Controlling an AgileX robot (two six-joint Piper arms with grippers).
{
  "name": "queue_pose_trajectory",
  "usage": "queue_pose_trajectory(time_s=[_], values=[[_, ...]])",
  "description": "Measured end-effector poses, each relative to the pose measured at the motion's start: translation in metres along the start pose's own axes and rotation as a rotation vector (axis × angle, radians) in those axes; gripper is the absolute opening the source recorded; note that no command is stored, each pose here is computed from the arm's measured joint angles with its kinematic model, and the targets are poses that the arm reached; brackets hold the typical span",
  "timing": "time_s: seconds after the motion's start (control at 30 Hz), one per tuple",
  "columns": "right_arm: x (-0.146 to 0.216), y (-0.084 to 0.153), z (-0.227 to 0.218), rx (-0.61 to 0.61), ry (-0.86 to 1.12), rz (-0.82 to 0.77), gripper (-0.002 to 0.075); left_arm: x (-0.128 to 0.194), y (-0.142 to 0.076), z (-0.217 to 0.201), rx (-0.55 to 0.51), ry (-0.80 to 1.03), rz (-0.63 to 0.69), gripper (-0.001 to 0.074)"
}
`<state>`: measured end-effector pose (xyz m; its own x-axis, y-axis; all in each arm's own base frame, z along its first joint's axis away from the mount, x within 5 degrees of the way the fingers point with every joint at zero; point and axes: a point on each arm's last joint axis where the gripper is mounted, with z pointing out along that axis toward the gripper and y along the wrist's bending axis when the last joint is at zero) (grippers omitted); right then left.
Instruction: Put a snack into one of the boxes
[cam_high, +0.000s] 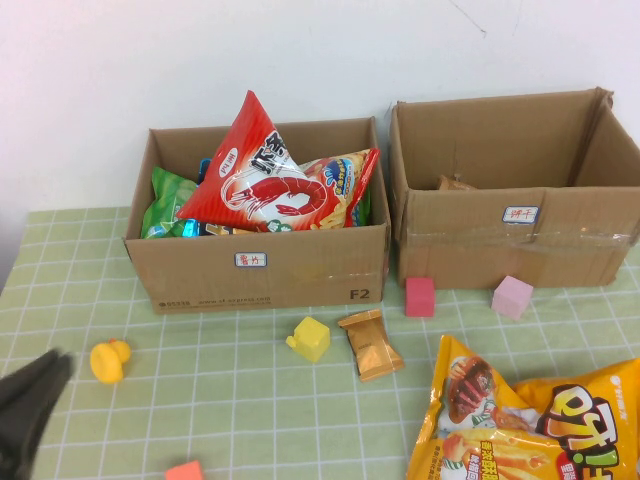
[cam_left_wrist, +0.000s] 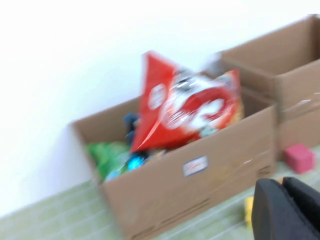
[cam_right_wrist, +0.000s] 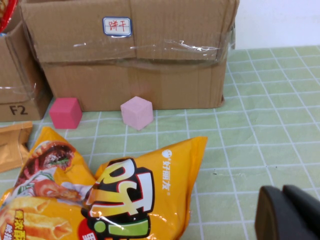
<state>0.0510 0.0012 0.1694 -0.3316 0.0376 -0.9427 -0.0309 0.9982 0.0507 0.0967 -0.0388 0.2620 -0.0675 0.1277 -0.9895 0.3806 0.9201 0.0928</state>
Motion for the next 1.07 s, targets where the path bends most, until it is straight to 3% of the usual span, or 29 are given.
queue_pose_trajectory(time_s=[0.33,0.5,0.73,0.83,1.07], values=[[0.0,0.0,0.0,0.0,0.0,0.0,-0.0002,0.049,0.015,-0.033,-0.292,-0.083,-0.112,-0.0001],[0.0,0.0,0.0,0.0,0.0,0.0,-0.0002,0.07,0.018,-0.04,-0.397,-0.031,-0.168,-0.0001],[0.0,0.0,0.0,0.0,0.0,0.0,-0.0002,0.081,0.016,-0.044,-0.416,0.026,-0.184,-0.0001],[0.0,0.0,0.0,0.0,0.0,0.0,-0.0002,0.091,0.014,-0.046,-0.415,0.145,-0.191,-0.0001],[0.0,0.0,0.0,0.0,0.0,0.0,-0.0002,0.094,0.013,-0.046,-0.399,0.191,-0.105,-0.0001]])
